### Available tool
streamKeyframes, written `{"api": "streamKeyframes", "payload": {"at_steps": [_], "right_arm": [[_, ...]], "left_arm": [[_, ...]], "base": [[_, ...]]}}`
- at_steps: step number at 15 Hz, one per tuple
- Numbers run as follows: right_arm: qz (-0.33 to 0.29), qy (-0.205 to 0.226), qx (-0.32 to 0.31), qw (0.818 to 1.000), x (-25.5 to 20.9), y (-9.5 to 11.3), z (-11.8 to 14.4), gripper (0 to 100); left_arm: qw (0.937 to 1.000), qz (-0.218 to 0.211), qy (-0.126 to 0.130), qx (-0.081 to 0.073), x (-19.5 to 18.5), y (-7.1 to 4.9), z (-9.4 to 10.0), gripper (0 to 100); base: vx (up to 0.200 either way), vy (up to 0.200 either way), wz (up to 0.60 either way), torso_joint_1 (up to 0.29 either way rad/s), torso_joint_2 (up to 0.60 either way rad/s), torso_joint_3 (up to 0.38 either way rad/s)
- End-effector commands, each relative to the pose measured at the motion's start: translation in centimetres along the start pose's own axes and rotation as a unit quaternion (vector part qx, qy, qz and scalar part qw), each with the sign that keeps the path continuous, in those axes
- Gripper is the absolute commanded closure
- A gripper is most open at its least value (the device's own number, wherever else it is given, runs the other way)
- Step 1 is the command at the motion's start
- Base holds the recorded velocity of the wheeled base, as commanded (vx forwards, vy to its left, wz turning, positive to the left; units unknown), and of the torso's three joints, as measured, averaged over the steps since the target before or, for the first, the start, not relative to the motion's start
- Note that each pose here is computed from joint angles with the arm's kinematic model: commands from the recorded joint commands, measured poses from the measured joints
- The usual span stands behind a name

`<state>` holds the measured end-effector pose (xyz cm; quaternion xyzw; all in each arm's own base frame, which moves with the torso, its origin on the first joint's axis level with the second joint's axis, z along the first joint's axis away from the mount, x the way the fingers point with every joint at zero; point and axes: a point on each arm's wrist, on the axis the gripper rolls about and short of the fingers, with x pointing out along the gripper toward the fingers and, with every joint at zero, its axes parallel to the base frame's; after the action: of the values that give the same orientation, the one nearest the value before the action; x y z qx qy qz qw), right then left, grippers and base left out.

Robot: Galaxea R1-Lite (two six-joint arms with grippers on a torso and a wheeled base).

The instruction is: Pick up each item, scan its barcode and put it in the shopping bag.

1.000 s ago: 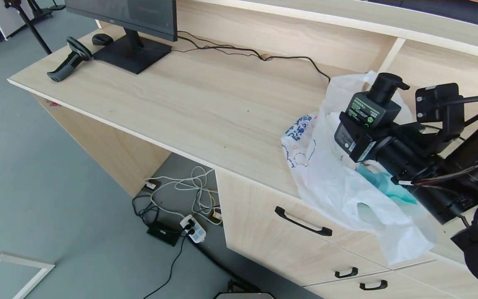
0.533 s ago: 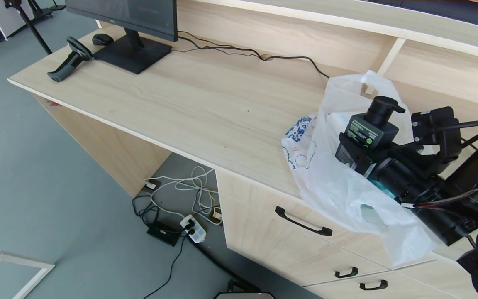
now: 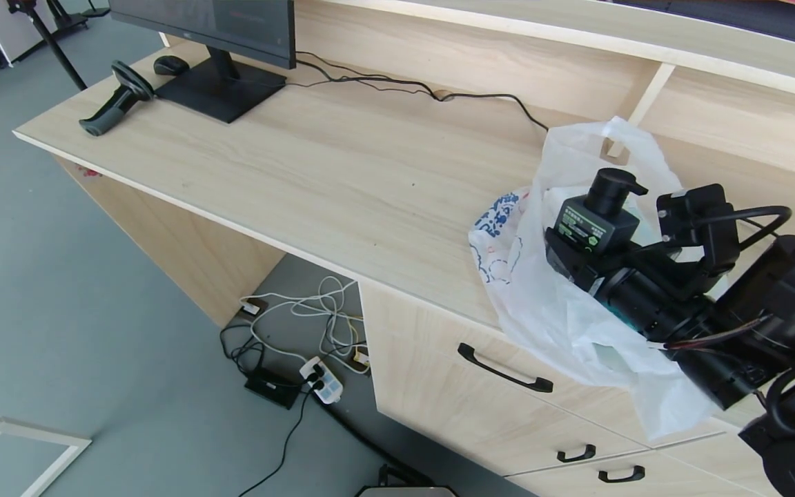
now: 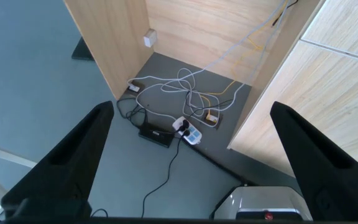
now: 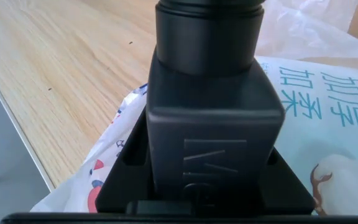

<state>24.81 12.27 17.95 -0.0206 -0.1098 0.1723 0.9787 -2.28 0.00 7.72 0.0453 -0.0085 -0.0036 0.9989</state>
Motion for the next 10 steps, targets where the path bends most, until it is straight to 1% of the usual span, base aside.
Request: {"api": "streamKeyframes", "payload": {"at_steps": [1,2,4,7,8,10], "right_arm": [[0.002,0.014,-0.002,1.000,-0.8,0.0,-0.5,100],[0.003,0.027,-0.003,1.000,-1.5,0.0,-0.9,100],[0.007,0.036,-0.004,0.999,-2.1,0.1,-1.2,100],[0.011,0.030,-0.003,0.999,-1.9,0.3,-1.0,100],[0.011,0.029,-0.002,1.000,-1.9,0.3,-1.0,0],[0.012,0.028,0.000,1.000,-1.9,0.3,-1.0,0]], "left_arm": [[1.0000,0.000,0.000,0.000,0.0,0.0,0.0,0],[1.0000,0.000,0.000,0.000,0.0,0.0,0.0,0],[1.0000,0.000,0.000,0.001,0.0,0.0,0.0,0],[1.0000,0.000,0.000,0.001,0.0,0.0,0.0,0],[1.0000,0.000,0.001,0.001,0.0,0.0,0.0,0],[1.0000,0.000,0.000,0.001,0.0,0.0,0.0,0]], "base": [[0.000,0.000,0.00,0.000,0.00,0.000],[0.000,0.000,0.00,0.000,0.00,0.000],[0.000,0.000,0.00,0.000,0.00,0.000],[0.000,0.000,0.00,0.000,0.00,0.000],[0.000,0.000,0.00,0.000,0.00,0.000],[0.000,0.000,0.00,0.000,0.00,0.000]]}}
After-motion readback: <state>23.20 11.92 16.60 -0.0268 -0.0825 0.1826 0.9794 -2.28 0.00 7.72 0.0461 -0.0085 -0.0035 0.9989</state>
